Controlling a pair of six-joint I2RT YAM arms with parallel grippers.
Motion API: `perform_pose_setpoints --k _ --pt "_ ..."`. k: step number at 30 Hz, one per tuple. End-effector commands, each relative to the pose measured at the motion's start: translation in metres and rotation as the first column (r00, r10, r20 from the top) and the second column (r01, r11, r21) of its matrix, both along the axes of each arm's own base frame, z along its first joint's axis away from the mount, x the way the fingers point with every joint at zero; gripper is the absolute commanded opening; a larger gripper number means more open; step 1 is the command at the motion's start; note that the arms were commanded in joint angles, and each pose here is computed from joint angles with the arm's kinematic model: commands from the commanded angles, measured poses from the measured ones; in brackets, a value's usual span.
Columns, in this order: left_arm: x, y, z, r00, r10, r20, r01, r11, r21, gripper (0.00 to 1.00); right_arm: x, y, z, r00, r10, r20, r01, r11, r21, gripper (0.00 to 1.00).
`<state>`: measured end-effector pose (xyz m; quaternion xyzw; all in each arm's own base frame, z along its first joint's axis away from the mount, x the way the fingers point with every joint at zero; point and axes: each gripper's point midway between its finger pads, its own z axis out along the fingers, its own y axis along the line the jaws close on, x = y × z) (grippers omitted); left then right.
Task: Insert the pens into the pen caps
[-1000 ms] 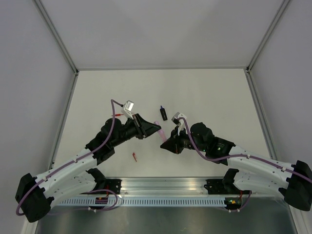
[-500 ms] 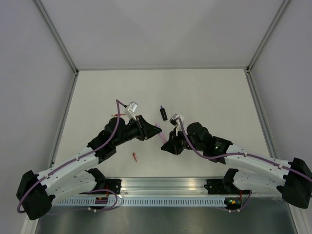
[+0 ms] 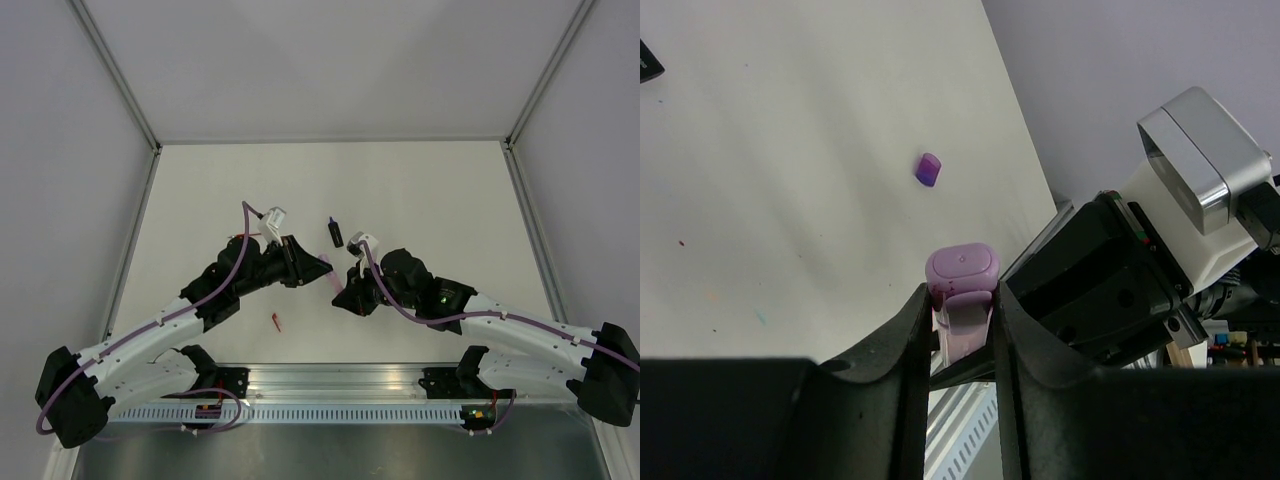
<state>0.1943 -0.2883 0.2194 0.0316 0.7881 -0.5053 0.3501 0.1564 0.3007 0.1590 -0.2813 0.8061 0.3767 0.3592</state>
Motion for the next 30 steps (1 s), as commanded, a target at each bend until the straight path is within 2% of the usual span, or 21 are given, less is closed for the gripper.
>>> perform_pose_setpoints --k 1,8,10,11,13,18,19,20,24,30 --pt "-0.032 -0.004 -0.009 0.987 -0.141 -0.072 0.142 0.990 0.018 0.30 0.023 0.017 0.059 0.990 -0.040 0.139 0.020 0.990 0.143 0.00" --pt "-0.038 0.000 0.011 0.988 -0.155 -0.022 0.154 0.988 -0.016 0.59 0.015 0.017 0.067 0.988 -0.005 0.153 -0.023 0.984 0.179 0.00" --pt "-0.037 0.003 0.017 0.990 -0.143 0.001 0.143 0.989 -0.023 0.64 0.012 0.015 0.073 0.987 0.000 0.160 -0.032 0.980 0.197 0.00" --pt "-0.039 0.004 0.024 0.990 -0.142 0.018 0.143 0.989 -0.037 0.69 0.007 0.016 0.072 0.987 0.019 0.157 -0.052 0.978 0.203 0.00" --pt "-0.041 0.005 0.032 0.987 -0.151 0.051 0.153 0.987 -0.044 0.72 0.002 0.015 0.076 0.987 0.036 0.159 -0.071 0.973 0.221 0.00" --pt "-0.057 0.011 0.069 0.939 -0.209 0.273 0.242 0.966 -0.093 0.80 -0.021 0.015 0.083 0.982 0.125 0.141 -0.160 0.948 0.276 0.00" --pt "-0.058 0.013 0.074 0.930 -0.202 0.307 0.244 0.964 -0.104 0.84 -0.023 0.015 0.083 0.981 0.135 0.136 -0.169 0.944 0.282 0.00" --pt "-0.058 0.015 0.075 0.926 -0.188 0.328 0.234 0.966 -0.108 0.95 -0.027 0.016 0.086 0.979 0.148 0.138 -0.183 0.937 0.297 0.00" --pt "-0.051 0.026 0.087 0.910 -0.105 0.400 0.169 0.977 -0.128 1.00 -0.048 0.017 0.095 0.962 0.243 0.126 -0.272 0.897 0.349 0.00" --pt "-0.046 0.023 0.106 0.888 -0.084 0.453 0.169 0.974 -0.151 1.00 -0.062 0.018 0.103 0.946 0.300 0.124 -0.324 0.861 0.391 0.00"
